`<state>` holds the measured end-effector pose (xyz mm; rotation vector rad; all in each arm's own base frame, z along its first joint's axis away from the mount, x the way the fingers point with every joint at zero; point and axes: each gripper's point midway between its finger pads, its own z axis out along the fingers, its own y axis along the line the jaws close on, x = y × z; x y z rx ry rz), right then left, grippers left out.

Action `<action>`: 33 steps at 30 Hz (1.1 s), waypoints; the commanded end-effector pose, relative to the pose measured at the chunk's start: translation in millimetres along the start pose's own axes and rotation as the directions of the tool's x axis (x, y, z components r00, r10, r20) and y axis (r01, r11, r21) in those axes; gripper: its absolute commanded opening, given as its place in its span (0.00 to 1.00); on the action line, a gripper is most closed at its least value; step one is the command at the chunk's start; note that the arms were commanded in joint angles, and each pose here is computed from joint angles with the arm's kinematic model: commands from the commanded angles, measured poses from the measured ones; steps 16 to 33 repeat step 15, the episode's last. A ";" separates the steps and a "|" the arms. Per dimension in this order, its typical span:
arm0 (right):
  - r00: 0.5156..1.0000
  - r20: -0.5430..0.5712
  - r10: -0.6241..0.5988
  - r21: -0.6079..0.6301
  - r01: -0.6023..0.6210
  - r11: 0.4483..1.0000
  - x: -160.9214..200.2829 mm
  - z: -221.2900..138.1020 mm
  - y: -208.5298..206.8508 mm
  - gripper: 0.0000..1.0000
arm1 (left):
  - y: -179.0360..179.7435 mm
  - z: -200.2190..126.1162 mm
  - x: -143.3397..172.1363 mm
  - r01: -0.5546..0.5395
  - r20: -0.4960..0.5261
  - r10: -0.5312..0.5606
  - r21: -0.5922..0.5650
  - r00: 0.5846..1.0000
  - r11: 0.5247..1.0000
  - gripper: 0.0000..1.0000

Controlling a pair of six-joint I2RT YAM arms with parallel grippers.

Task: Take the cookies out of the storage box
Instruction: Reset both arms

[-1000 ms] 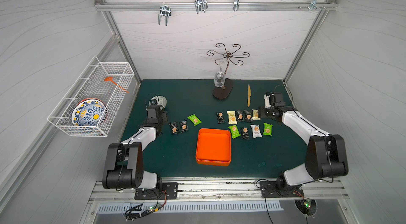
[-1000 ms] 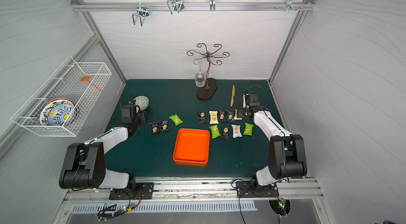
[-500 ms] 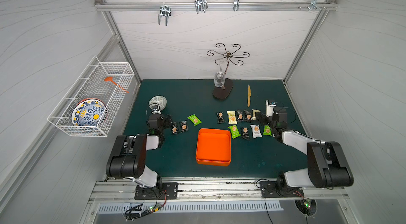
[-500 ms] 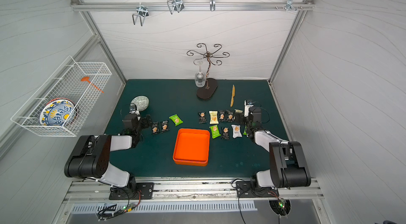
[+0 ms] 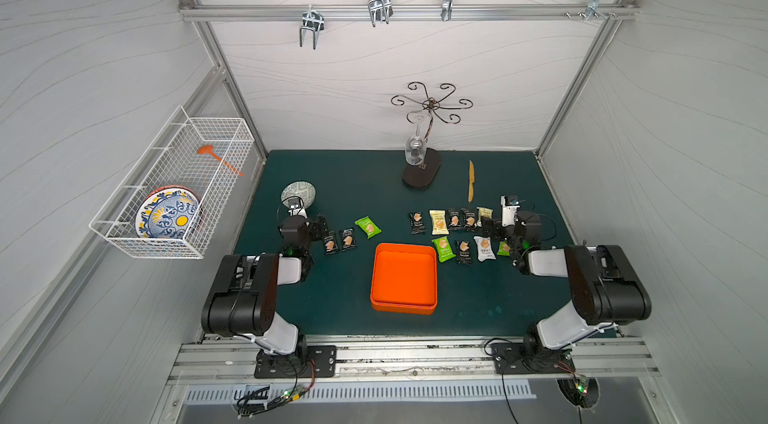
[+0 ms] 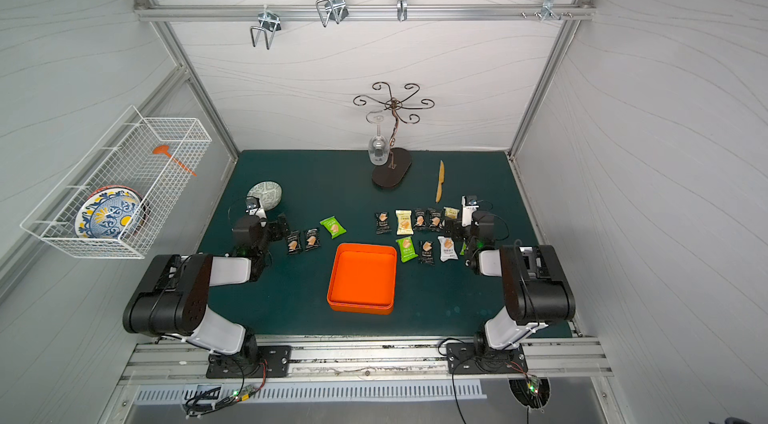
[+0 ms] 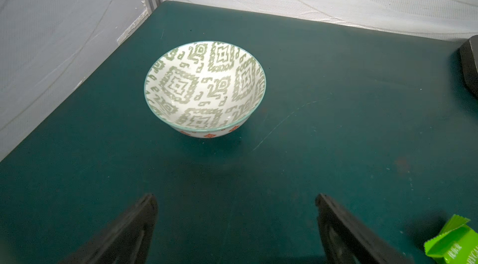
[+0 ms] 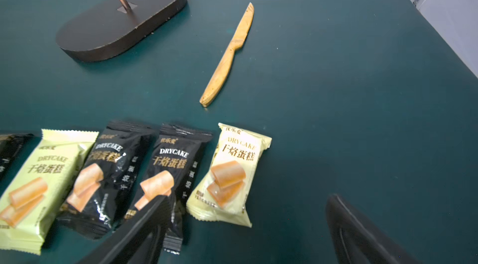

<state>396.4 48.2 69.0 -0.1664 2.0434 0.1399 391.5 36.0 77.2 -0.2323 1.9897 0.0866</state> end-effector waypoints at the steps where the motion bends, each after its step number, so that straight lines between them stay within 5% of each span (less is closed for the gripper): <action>1: 0.999 0.047 0.006 -0.016 -0.005 1.000 -14.2 -1.1 1.7 0.99 | -4.1 0.5 -16.0 -0.002 0.059 0.001 0.015 0.998 1.000 1.00; 33: 0.999 0.045 0.006 -0.024 -0.005 1.000 -13.7 -1.0 3.1 0.99 | -4.3 0.7 -15.9 -0.008 0.056 0.008 0.010 0.998 1.000 1.00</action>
